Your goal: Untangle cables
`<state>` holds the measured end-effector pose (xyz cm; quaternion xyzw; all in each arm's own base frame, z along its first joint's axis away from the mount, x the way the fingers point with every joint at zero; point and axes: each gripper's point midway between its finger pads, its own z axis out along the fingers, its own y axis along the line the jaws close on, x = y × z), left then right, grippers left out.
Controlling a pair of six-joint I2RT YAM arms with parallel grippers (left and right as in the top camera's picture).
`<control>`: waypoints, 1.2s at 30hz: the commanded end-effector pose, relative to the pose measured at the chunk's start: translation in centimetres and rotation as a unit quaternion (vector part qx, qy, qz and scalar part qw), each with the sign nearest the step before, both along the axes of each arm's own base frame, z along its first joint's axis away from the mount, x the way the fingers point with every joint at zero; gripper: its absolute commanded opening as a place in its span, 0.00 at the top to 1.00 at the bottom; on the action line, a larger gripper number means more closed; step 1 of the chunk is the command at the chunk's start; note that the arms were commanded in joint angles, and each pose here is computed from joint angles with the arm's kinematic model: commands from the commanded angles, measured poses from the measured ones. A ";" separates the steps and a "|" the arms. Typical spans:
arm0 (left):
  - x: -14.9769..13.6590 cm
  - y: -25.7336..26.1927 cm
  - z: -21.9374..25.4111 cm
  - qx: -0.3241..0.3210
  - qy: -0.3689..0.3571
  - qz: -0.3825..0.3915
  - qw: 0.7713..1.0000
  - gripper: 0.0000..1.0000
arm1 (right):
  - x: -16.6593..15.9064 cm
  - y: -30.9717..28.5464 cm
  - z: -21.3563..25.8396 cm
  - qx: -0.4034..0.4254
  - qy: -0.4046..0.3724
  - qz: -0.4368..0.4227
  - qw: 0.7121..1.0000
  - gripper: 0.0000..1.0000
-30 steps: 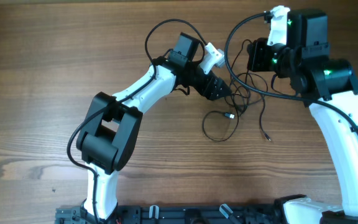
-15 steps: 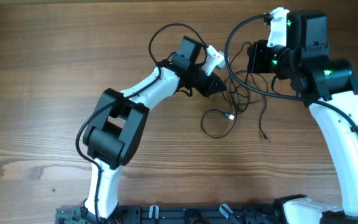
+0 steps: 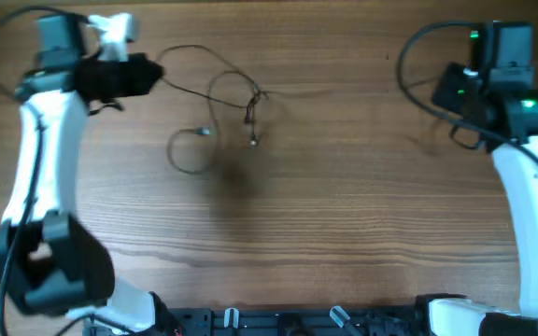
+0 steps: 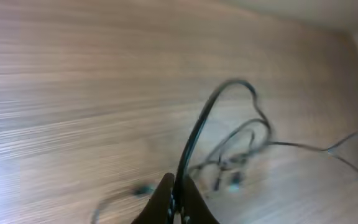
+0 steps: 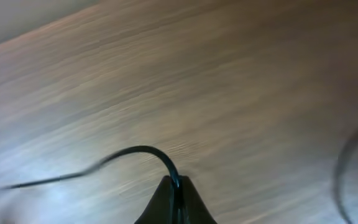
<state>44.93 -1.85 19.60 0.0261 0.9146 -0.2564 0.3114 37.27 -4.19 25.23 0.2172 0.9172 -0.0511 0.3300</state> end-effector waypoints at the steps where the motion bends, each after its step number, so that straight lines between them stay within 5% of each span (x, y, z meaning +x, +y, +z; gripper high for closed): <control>1: -1.3 4.5 2.5 0.020 -0.022 0.050 0.998 0.96 | -1.4 -5.5 0.1 -0.024 0.009 -0.085 0.996 0.96; 25: -3.5 14.4 2.1 0.043 -0.007 0.165 0.985 0.91 | -10.6 -20.2 -0.7 -0.043 0.035 -0.381 0.923 0.96; 33: -3.7 14.1 2.3 0.020 -0.007 0.161 0.987 0.86 | -5.6 -14.9 -2.0 0.011 0.034 -0.260 0.965 0.96; 36: -3.0 10.2 2.2 0.018 -0.002 0.117 0.993 0.74 | -1.7 -7.3 -2.1 0.021 0.035 -0.114 0.993 0.96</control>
